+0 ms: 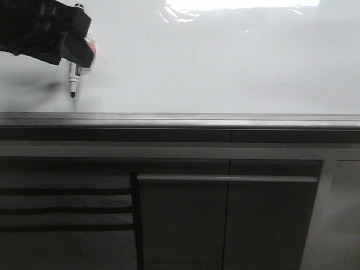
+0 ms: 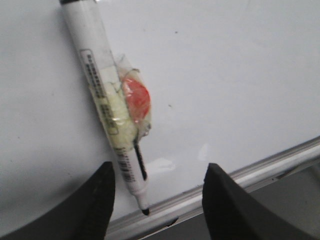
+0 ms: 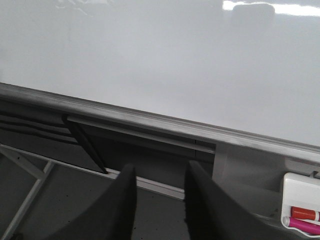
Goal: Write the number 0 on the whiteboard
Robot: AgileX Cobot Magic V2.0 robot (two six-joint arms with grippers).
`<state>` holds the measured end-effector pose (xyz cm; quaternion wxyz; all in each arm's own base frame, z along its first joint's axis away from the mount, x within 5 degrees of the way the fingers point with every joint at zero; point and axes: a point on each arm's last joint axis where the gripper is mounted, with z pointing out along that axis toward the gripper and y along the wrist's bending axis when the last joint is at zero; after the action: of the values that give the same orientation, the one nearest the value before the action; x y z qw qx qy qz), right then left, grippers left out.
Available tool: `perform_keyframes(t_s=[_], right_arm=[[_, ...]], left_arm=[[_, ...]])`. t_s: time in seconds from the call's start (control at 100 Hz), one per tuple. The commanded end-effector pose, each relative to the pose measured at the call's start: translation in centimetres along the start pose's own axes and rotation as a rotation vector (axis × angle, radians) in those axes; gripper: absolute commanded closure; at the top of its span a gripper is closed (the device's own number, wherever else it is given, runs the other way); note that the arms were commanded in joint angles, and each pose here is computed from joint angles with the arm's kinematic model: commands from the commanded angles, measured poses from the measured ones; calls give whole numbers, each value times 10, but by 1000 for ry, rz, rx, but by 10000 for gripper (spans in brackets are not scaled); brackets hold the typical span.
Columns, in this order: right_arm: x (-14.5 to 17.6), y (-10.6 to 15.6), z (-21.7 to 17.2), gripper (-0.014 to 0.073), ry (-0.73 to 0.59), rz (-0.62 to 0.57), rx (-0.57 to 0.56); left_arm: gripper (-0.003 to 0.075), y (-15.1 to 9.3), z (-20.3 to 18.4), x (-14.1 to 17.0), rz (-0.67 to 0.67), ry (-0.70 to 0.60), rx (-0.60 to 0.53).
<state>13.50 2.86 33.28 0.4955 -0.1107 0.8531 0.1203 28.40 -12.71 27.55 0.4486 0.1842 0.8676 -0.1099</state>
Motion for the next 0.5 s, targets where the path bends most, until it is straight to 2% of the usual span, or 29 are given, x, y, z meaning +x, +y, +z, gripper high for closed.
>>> perform_keyframes(t_s=[0.0, 0.3, 0.49], right_arm=[[-14, -1, -4, 389, -79, 1, 16], [-14, -1, -4, 389, -79, 1, 16], [-14, -1, -4, 389, -79, 1, 16]], left_arm=[[366, 8, -2, -24, -24, -85, -24], [375, 9, 16, -33, -20, -68, -21], [512, 9, 24, -33, -3, -47, -24]])
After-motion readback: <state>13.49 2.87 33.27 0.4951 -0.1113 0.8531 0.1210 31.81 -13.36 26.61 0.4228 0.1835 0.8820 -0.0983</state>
